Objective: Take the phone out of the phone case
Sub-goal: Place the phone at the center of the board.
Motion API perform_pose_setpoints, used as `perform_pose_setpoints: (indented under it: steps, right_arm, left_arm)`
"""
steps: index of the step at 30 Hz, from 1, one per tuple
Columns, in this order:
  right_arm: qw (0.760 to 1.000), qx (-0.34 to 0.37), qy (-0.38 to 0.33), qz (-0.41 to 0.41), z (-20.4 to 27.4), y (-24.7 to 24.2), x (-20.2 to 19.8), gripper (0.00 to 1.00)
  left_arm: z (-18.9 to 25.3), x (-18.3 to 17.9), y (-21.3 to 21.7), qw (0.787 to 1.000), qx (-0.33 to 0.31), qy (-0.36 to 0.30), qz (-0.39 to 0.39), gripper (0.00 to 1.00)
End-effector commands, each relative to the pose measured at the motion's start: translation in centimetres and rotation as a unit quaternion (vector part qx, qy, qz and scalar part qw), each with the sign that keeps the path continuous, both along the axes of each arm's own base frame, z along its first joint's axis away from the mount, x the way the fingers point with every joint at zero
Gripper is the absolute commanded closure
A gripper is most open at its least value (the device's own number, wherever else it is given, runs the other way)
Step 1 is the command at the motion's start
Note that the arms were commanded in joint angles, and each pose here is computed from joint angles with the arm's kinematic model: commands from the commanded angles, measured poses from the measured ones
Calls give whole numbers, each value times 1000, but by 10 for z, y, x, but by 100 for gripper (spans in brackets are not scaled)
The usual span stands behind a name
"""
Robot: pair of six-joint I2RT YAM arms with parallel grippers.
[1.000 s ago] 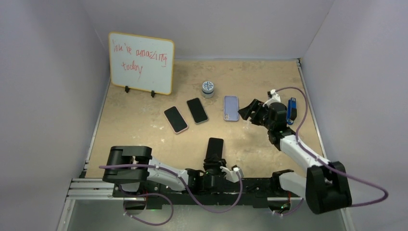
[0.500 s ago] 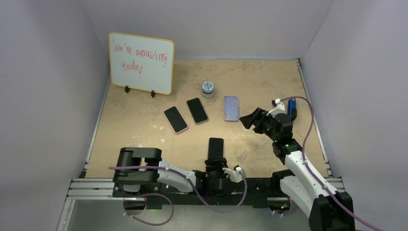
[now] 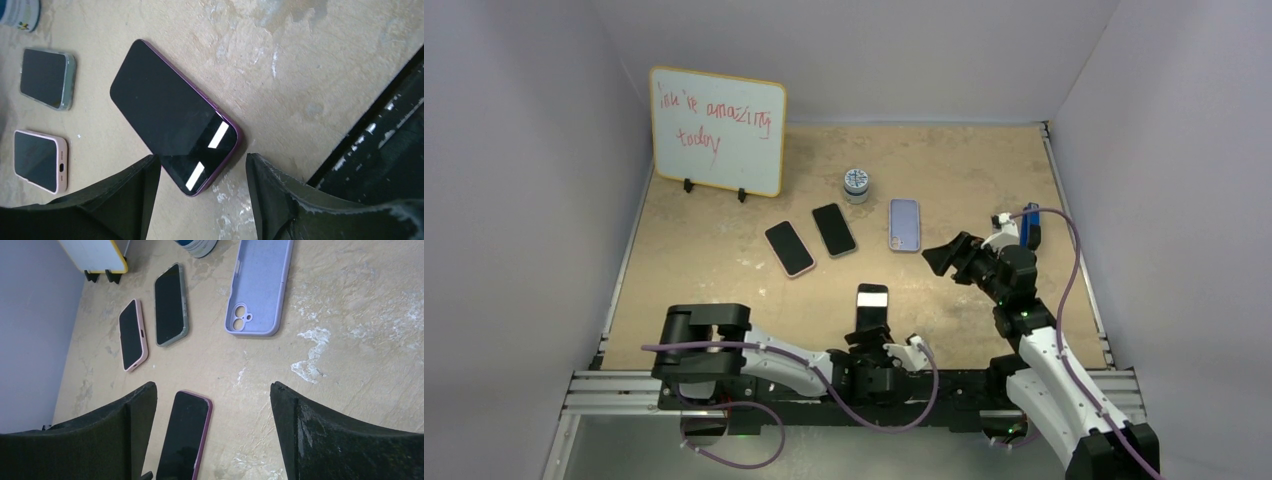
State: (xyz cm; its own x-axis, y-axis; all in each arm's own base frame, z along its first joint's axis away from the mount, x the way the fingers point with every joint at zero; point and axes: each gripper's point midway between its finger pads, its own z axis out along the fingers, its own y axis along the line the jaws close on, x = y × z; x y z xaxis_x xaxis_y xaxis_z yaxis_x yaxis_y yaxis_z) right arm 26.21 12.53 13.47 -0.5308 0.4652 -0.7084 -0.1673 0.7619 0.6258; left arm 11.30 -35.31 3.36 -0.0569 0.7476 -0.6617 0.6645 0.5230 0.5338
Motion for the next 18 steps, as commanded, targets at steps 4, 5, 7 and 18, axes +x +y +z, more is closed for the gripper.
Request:
perform_pose_setpoints:
  steps: [4,5,7,18]
  right_arm:
    - [999,10,-22,27,2,8,-4,15]
    - [999,12,-30,29,3,9,-4,15]
    - [998,24,-45,34,2,12,-4,14]
    - [992,97,-54,55,-9,26,-12,10]
  left_arm:
    - [47,-21,-11,990,-110,87,-24,30]
    - [54,-19,-10,988,-124,92,-25,29]
    - [70,-13,-7,981,-158,110,-23,28]
    - [118,84,77,925,-312,127,179,17]
